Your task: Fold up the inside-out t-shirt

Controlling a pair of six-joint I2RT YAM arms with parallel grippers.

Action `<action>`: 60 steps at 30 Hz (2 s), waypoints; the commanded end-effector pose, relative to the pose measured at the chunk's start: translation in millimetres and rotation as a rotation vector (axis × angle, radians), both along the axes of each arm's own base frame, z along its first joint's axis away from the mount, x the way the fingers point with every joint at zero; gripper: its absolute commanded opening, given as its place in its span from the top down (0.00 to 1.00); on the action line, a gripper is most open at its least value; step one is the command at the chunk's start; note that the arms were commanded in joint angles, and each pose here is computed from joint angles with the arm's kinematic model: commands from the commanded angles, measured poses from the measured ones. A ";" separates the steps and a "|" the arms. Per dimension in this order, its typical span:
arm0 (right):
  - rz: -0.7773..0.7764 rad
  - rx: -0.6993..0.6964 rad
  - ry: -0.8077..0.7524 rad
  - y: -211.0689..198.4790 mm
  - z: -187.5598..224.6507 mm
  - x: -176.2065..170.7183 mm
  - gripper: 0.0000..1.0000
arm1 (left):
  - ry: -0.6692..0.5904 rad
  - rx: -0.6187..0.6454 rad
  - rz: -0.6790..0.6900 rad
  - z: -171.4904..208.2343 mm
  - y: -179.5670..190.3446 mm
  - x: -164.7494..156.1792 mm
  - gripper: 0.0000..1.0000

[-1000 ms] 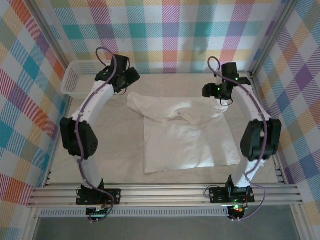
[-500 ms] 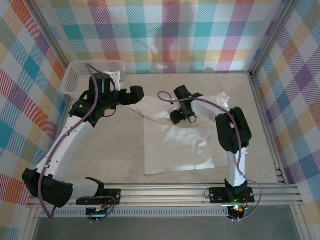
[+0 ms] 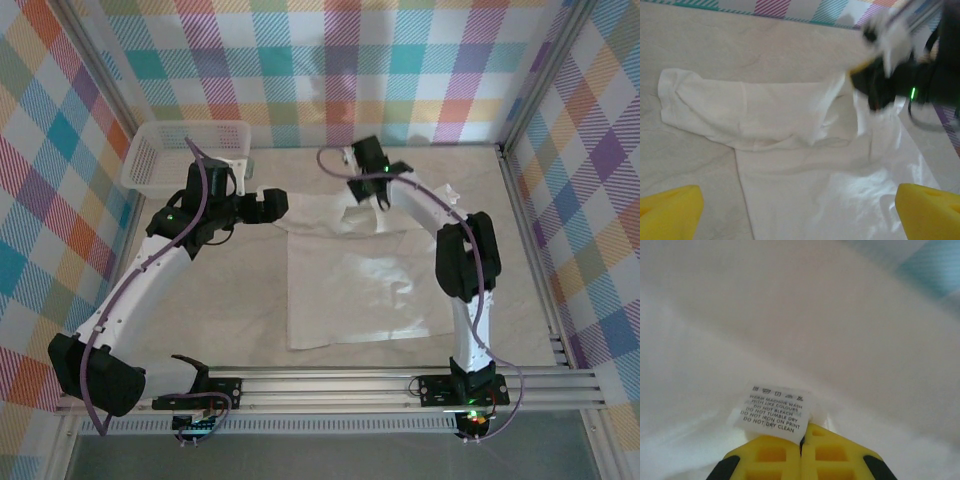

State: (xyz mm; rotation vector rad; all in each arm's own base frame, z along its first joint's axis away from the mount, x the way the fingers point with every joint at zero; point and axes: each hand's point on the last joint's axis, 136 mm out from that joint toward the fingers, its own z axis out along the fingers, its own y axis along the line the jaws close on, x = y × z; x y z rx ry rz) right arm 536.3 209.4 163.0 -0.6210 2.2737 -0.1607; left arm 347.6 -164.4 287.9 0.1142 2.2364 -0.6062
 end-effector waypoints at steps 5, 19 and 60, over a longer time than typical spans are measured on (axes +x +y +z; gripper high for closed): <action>-0.342 0.136 -0.175 -96.0 55.4 116.2 0.33 | 0.024 0.015 -0.120 -18.1 -16.0 0.5 0.00; -0.566 0.773 0.362 -90.7 28.8 -171.3 0.25 | 0.185 0.032 -0.516 -98.0 -111.5 -74.0 0.03; -0.710 0.430 1.070 -76.7 -133.8 -403.8 1.00 | -0.016 0.406 -1.061 -191.8 -182.7 -176.3 0.00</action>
